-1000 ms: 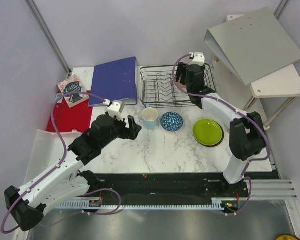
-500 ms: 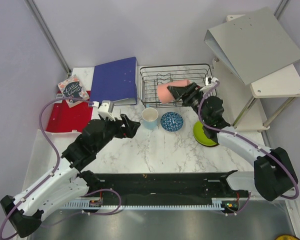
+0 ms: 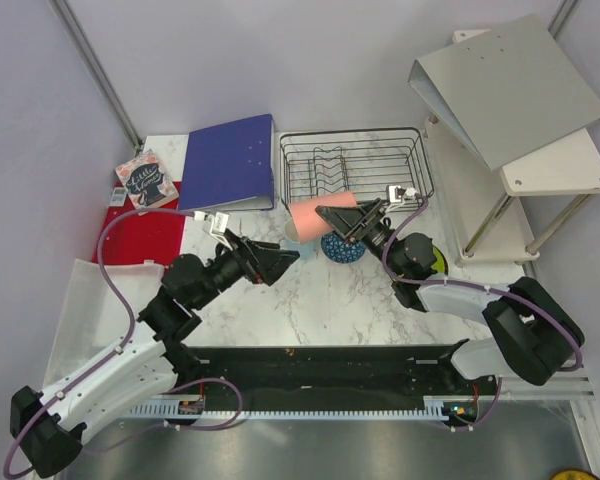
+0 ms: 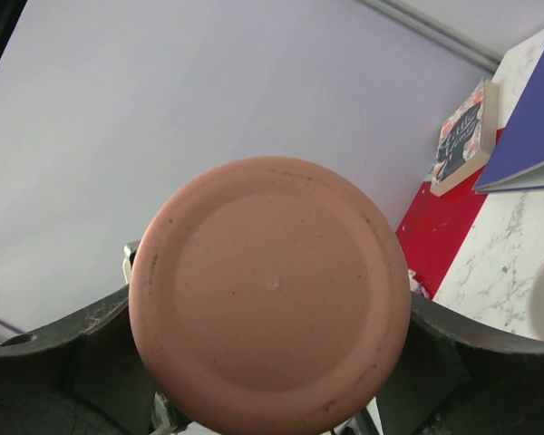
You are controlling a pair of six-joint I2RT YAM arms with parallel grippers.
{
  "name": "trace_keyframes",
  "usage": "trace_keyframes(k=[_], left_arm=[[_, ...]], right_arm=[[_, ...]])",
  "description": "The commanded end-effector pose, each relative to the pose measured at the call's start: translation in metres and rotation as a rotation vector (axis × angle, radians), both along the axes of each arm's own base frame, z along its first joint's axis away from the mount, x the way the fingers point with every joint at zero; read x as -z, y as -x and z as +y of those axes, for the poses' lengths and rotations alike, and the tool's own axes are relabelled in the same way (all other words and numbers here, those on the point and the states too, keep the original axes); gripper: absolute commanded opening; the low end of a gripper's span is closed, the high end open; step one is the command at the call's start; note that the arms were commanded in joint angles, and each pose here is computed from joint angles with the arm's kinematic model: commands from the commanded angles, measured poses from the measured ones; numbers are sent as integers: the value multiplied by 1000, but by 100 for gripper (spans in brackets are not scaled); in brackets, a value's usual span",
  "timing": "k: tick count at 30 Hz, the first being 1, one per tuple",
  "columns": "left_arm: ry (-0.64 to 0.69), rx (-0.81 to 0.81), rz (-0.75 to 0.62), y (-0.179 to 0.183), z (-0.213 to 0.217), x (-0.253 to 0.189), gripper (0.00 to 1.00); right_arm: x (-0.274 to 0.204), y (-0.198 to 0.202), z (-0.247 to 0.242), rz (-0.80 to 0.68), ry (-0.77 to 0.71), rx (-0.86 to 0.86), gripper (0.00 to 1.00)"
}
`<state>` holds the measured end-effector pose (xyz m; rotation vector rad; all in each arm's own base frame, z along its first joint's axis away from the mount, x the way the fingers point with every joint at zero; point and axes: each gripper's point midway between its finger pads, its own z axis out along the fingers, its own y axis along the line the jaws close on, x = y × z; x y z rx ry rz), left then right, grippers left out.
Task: Unload the mixed dishes from the dish rack
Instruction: Pick up the cup from the dish rack.
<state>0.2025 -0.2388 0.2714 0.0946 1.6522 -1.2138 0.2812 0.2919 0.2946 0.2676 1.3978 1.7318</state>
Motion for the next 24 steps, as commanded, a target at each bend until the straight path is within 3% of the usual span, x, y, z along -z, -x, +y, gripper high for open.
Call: trace_keyframes(k=[1, 12, 16, 19, 21, 23, 24], left_arm=[[123, 56, -79, 8, -6, -39, 99], [132, 72, -119, 10, -8, -45, 96], [126, 97, -115, 11, -12, -40, 73], [125, 92, -114, 11, -11, -38, 37], [122, 95, -113, 12, -11, -37, 26], [117, 99, -109, 13, -11, -35, 5], [112, 96, -106, 12, -11, -34, 2]], right_arm=[[-42, 27, 7, -152, -128, -64, 0], [-22, 35, 41, -120, -100, -139, 0], [-17, 40, 48, -111, -96, -160, 0], [-15, 40, 48, -110, -93, -157, 0], [-16, 41, 46, -112, -86, -153, 0], [-21, 43, 45, -132, -74, -151, 0], [-19, 42, 46, -130, -59, -148, 0]])
